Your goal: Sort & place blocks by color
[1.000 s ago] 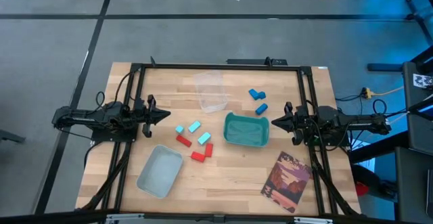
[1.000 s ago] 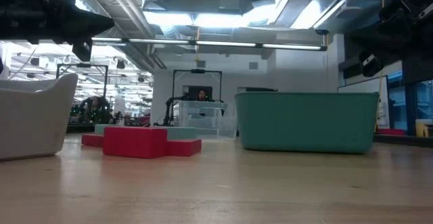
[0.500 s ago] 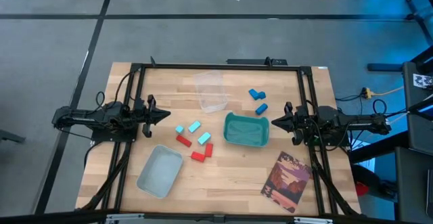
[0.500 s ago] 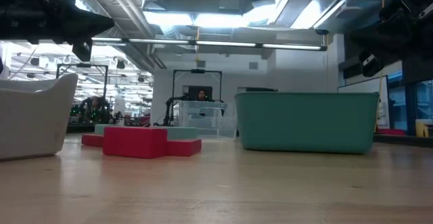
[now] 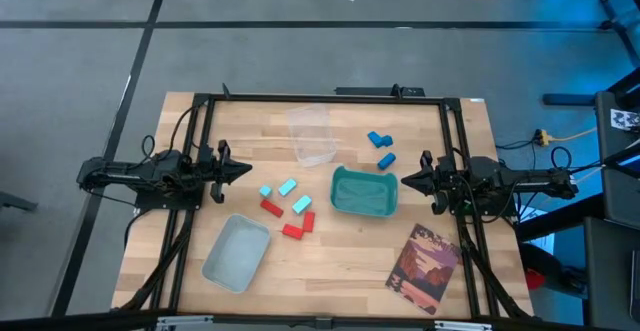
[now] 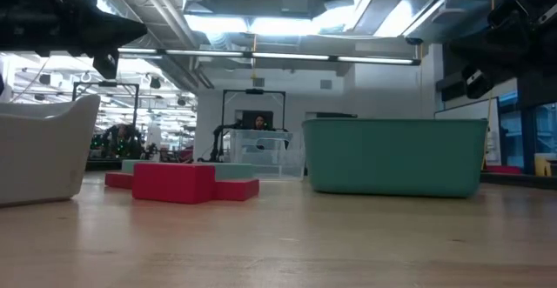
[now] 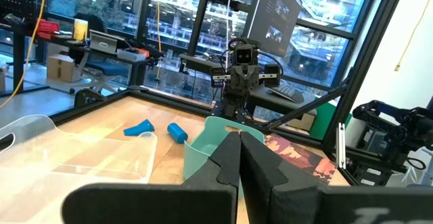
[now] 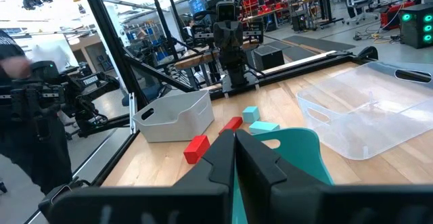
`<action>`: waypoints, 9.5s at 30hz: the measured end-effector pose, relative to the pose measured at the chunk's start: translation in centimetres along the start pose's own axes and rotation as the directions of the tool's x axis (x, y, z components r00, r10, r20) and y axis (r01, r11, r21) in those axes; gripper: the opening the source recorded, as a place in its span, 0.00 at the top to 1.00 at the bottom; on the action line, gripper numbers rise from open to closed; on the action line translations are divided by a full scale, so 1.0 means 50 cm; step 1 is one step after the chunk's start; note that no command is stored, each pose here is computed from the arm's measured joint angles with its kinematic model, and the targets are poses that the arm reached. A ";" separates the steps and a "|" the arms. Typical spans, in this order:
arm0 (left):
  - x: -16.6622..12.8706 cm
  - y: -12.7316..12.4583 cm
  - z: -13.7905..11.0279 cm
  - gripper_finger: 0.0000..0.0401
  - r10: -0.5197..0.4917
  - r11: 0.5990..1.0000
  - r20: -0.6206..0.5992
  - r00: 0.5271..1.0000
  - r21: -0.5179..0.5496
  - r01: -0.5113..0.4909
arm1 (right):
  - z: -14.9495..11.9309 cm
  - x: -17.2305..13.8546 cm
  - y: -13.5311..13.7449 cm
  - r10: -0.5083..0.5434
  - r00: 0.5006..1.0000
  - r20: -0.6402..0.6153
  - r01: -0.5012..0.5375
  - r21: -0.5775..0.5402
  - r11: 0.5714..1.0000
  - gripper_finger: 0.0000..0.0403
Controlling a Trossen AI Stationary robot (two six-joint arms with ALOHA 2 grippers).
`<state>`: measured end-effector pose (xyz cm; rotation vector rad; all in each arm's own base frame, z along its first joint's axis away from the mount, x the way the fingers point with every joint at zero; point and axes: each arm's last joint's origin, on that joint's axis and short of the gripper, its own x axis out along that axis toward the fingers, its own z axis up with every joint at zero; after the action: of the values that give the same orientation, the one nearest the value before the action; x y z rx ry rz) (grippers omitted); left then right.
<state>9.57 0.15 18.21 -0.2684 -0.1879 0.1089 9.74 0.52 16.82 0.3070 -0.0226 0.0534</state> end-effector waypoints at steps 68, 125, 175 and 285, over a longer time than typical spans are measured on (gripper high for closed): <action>-0.007 -0.009 0.051 1.00 -0.012 0.987 0.270 0.963 -0.152 0.055 | 0.000 0.000 0.000 0.000 1.000 0.000 0.000 0.000 1.000 0.96; 0.245 -0.090 0.089 0.55 0.182 0.876 -0.983 0.038 0.179 0.448 | 0.000 0.000 0.000 0.000 1.000 0.000 0.000 0.000 1.000 0.96; 0.312 0.007 -0.123 0.31 0.307 0.787 -0.946 -0.101 0.193 0.587 | 0.000 0.000 0.000 0.000 1.000 0.000 0.000 0.000 1.000 0.96; 0.225 -0.138 0.353 0.69 -0.108 0.981 -0.093 0.990 0.154 0.121 | 0.000 0.000 0.000 0.000 1.000 0.000 0.000 0.000 1.000 0.96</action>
<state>17.63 -0.50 38.73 -0.1017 -0.1094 -0.0022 9.74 0.52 16.82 0.3070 -0.0222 0.0530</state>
